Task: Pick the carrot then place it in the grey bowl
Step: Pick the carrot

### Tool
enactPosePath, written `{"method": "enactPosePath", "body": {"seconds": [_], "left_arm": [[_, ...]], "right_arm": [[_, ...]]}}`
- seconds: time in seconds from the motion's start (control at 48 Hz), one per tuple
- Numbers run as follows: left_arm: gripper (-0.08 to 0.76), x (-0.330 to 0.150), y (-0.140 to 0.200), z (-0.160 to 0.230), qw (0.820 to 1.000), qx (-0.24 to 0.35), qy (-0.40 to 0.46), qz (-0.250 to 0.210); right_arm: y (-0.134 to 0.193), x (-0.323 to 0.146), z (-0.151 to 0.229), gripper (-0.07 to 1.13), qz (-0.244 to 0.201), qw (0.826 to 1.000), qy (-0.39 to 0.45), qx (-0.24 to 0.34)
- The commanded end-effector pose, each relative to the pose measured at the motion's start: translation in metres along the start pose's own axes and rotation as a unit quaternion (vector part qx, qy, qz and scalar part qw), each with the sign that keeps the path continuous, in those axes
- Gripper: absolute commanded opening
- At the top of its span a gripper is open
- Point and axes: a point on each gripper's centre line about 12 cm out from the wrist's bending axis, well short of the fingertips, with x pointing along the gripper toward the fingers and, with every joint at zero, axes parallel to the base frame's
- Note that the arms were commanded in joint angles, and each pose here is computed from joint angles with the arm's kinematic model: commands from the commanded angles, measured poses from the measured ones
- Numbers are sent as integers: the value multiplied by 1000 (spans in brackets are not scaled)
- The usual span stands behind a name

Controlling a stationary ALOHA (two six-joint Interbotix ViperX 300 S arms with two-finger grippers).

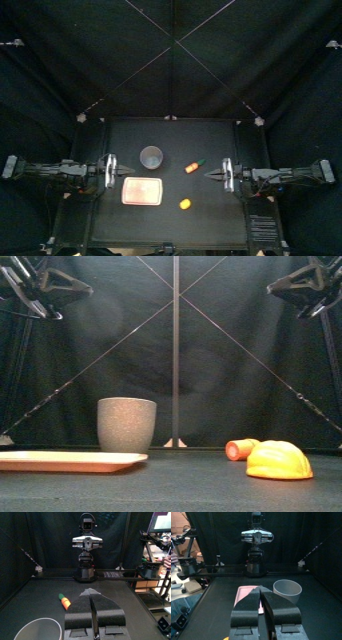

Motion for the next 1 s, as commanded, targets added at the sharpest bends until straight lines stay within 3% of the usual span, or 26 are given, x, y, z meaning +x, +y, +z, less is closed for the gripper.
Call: {"method": "enactPosePath", "body": {"seconds": [0.021,0.167,0.333,0.458,0.604,0.854,1.0], "left_arm": [[-48,1,11,4,1000,6,-6,28],[-44,1,16,4,999,7,-6,39],[-35,1,16,4,999,7,-6,39],[-35,0,15,3,999,6,-4,38],[-33,0,15,0,999,7,-1,38],[-33,-1,15,-2,999,7,1,38],[-33,-1,15,-3,999,8,3,38]], "right_arm": [[-5,6,-10,-11,-13,1000,27,4],[-17,21,-36,48,-40,990,133,6],[-31,38,-71,73,-56,960,275,-12],[-34,49,-85,147,-53,947,315,-29],[-47,56,-99,429,-70,936,344,-30],[-68,63,-119,1042,-100,920,378,-17],[-77,75,-126,1044,-102,914,393,-23]]}}
